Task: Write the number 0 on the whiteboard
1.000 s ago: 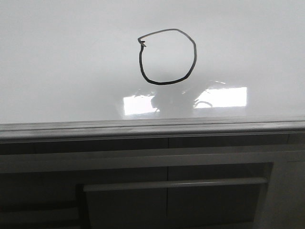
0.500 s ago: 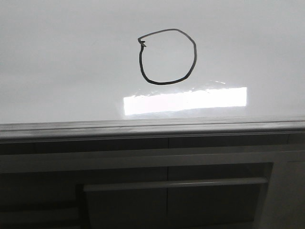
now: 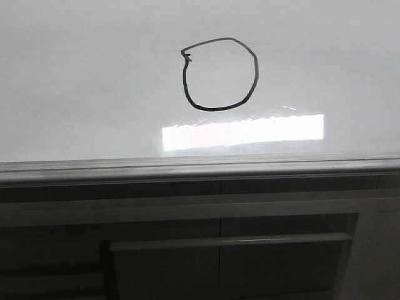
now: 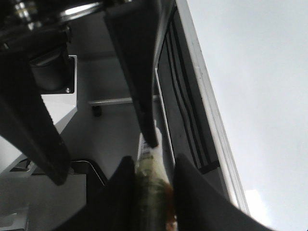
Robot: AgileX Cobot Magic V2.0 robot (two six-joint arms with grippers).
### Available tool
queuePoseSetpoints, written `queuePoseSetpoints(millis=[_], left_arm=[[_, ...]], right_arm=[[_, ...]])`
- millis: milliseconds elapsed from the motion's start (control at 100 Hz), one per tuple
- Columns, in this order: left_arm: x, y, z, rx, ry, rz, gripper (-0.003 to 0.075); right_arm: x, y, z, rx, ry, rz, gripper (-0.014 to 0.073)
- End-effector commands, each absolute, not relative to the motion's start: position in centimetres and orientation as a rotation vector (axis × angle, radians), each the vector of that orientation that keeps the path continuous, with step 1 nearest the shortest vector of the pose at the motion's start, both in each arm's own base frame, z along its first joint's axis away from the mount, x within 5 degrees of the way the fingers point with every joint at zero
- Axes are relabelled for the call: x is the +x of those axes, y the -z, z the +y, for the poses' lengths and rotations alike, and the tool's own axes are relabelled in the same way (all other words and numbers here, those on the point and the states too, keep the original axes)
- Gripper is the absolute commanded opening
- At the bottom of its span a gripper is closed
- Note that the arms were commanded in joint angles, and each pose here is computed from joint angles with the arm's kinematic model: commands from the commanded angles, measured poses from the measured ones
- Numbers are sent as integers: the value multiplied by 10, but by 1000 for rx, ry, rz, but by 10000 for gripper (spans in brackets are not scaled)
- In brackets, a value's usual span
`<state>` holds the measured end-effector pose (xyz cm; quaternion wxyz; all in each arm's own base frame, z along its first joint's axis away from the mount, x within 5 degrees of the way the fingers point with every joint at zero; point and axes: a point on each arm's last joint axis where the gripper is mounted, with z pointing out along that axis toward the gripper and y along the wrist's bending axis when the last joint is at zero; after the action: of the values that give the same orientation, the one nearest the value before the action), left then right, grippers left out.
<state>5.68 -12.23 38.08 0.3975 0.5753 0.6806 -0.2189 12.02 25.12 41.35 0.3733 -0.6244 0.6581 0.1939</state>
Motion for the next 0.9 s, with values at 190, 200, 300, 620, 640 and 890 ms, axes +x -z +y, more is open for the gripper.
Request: queuePoseSetpoints(millis=[190,200,300,620,640,890], left_arm=[[58,-396,-128,1397,600,1659,315],[58,-396,-128,1397,599,1659,302],[59,-395,-127,1399,583,1656,209],[62,-393,-129,1404,564,1670,321],[62,-393,-129,1403,565,1672,328],[64,-391,-131,1418,531,1678,337]], right_arm=[[116,-434,248,-1530,-550,1605,-50],[116,-434,248,-1530,-552,1606,-50],[115,-434,248,-1528,-569,1610,-50],[114,-434,248,-1529,-582,1615,-50],[114,-434,248,-1529,-582,1615,-50],[113,-434,249,-1528,-605,1623,-50]])
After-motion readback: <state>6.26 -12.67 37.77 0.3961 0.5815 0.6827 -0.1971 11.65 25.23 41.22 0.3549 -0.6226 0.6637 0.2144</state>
